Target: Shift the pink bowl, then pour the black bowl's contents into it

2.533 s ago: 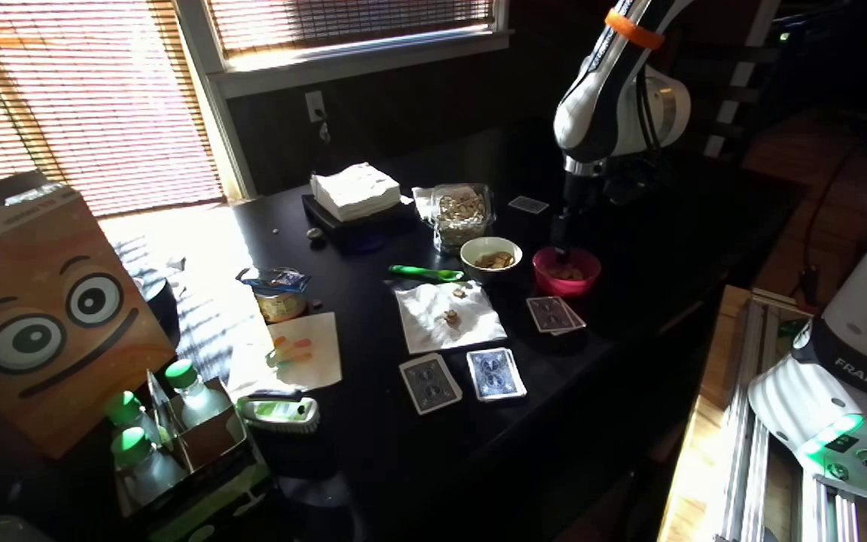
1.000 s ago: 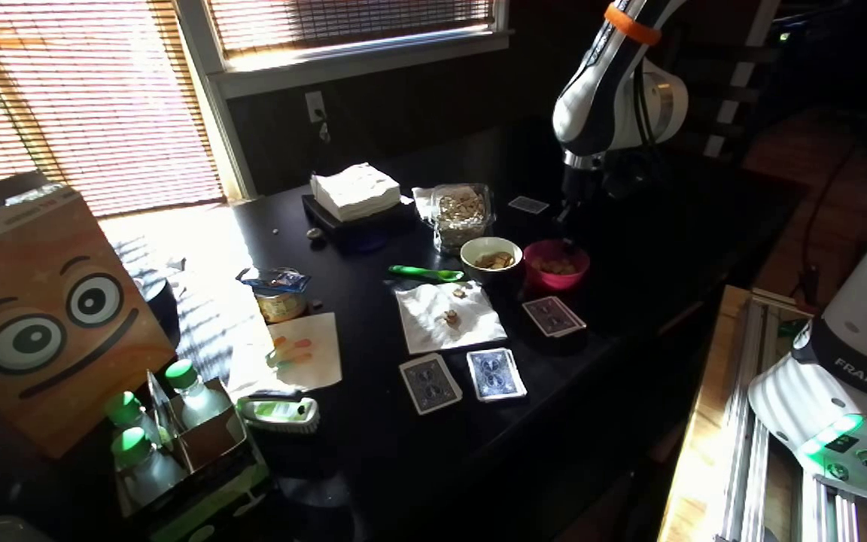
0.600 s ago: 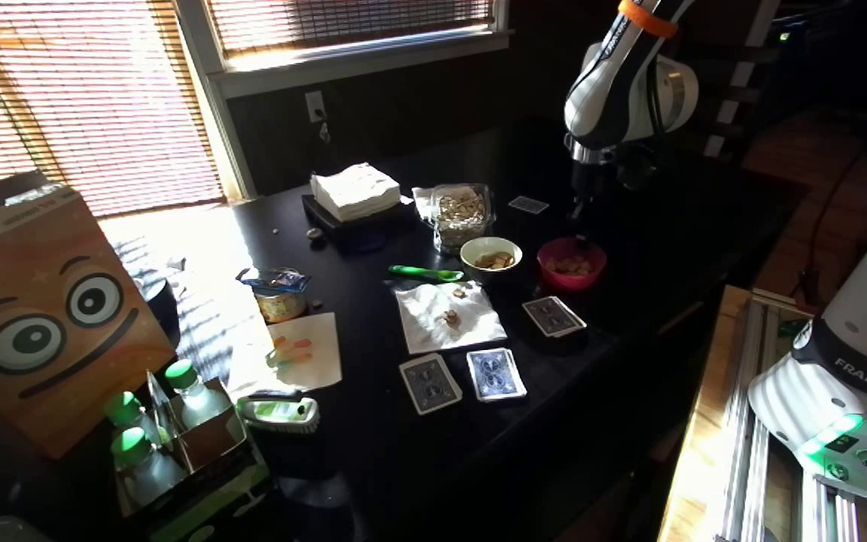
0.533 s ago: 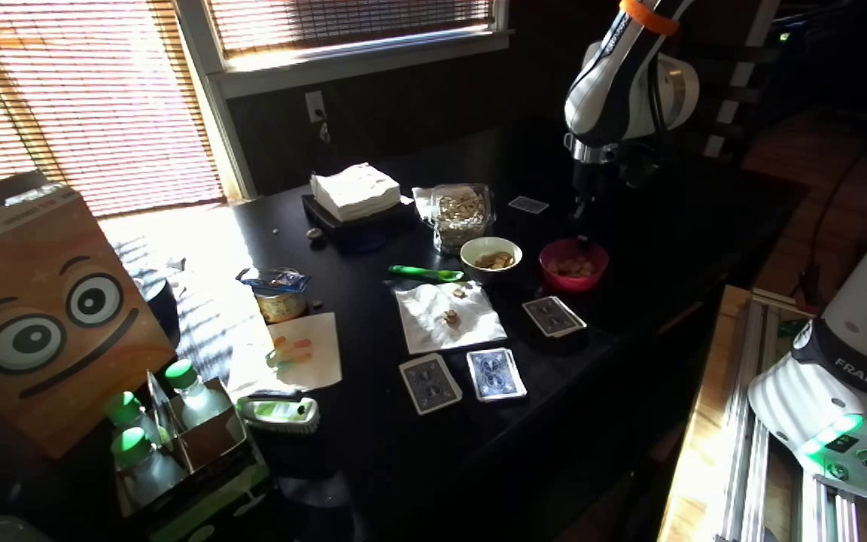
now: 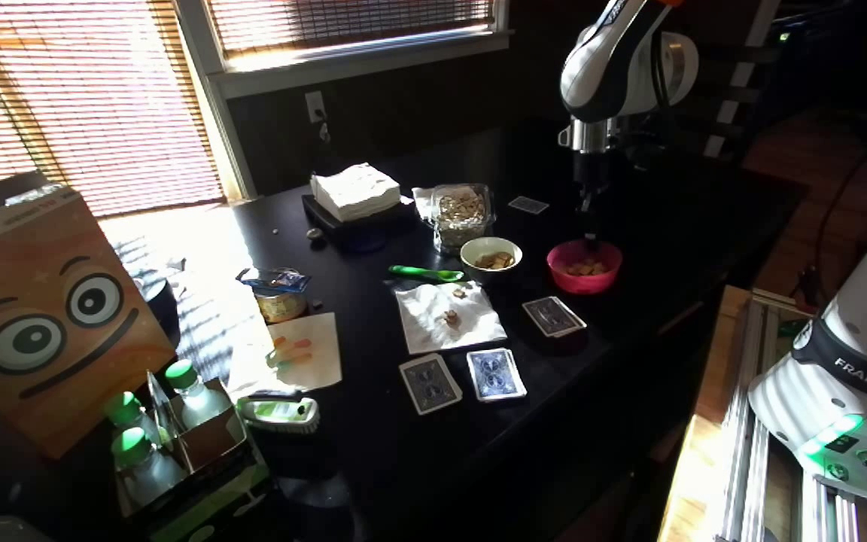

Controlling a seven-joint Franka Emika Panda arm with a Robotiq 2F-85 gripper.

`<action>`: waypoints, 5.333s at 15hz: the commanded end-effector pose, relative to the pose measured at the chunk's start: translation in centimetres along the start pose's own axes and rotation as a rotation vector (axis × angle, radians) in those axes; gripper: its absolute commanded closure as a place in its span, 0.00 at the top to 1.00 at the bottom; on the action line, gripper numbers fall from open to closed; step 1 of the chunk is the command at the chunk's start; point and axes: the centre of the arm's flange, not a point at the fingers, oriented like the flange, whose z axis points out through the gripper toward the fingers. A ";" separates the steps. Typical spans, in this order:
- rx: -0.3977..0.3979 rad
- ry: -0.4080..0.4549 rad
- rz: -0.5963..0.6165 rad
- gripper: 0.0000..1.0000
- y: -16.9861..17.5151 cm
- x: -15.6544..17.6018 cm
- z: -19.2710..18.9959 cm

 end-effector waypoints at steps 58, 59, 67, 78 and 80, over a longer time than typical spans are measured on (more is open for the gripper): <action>-0.161 0.199 -0.333 0.01 -25.6 28.4 0.6; -0.164 0.191 -0.337 0.01 -25.6 28.3 0.7; -0.160 0.209 -0.283 0.65 -24.6 26.4 -2.0; -0.224 0.114 0.099 1.00 -14.6 14.5 -7.0; -0.229 0.105 0.163 1.00 -13.4 12.7 -6.7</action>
